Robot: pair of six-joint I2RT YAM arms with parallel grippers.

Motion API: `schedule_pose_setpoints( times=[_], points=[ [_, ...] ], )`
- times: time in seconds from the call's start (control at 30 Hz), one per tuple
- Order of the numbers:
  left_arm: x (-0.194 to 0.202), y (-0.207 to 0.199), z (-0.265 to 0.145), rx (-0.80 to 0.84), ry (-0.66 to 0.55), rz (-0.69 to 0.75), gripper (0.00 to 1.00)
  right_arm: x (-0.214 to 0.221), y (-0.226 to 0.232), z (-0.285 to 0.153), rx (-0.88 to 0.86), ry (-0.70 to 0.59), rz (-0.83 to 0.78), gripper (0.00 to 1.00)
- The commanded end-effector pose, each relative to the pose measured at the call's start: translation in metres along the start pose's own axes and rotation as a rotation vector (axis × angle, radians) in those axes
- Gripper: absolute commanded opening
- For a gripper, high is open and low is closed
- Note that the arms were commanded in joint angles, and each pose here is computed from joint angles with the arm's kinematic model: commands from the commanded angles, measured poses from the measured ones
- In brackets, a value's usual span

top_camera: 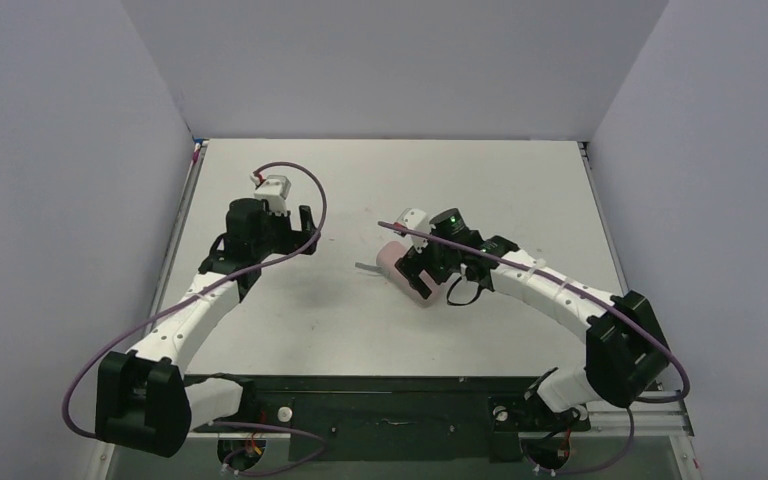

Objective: Open the umbrella

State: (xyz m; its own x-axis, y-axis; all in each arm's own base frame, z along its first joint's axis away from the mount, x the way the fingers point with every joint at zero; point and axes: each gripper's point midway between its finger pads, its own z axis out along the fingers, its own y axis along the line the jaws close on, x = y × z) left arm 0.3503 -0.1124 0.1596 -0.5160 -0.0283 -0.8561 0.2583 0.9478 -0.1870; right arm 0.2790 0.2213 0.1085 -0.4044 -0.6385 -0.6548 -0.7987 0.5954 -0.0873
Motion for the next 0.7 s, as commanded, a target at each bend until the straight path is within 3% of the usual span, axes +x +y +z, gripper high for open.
schedule_pose_setpoints(
  times=[0.0,0.17,0.37,0.43,0.53,0.67],
  points=[
    [-0.026,-0.001,0.005,0.01,-0.104,-0.134,0.97,-0.033,0.0,0.013,0.059,-0.034,0.084,0.92],
    [-0.019,0.001,0.008,0.041,-0.026,-0.145,0.97,-0.013,-0.002,0.039,0.081,0.067,0.037,0.92],
    [-0.015,0.0,0.008,0.089,-0.03,-0.157,0.97,0.02,0.003,0.053,0.046,0.166,-0.024,0.9],
    [-0.017,-0.006,0.009,0.13,-0.049,-0.126,0.97,0.037,0.004,0.053,0.031,0.204,-0.052,0.85],
    [-0.009,-0.027,0.004,0.239,-0.089,-0.036,0.98,0.051,-0.005,0.043,0.021,0.212,-0.104,0.69],
    [0.022,-0.065,-0.002,0.357,-0.099,0.145,0.74,0.075,-0.011,0.022,-0.027,0.191,-0.255,0.59]
  ],
)
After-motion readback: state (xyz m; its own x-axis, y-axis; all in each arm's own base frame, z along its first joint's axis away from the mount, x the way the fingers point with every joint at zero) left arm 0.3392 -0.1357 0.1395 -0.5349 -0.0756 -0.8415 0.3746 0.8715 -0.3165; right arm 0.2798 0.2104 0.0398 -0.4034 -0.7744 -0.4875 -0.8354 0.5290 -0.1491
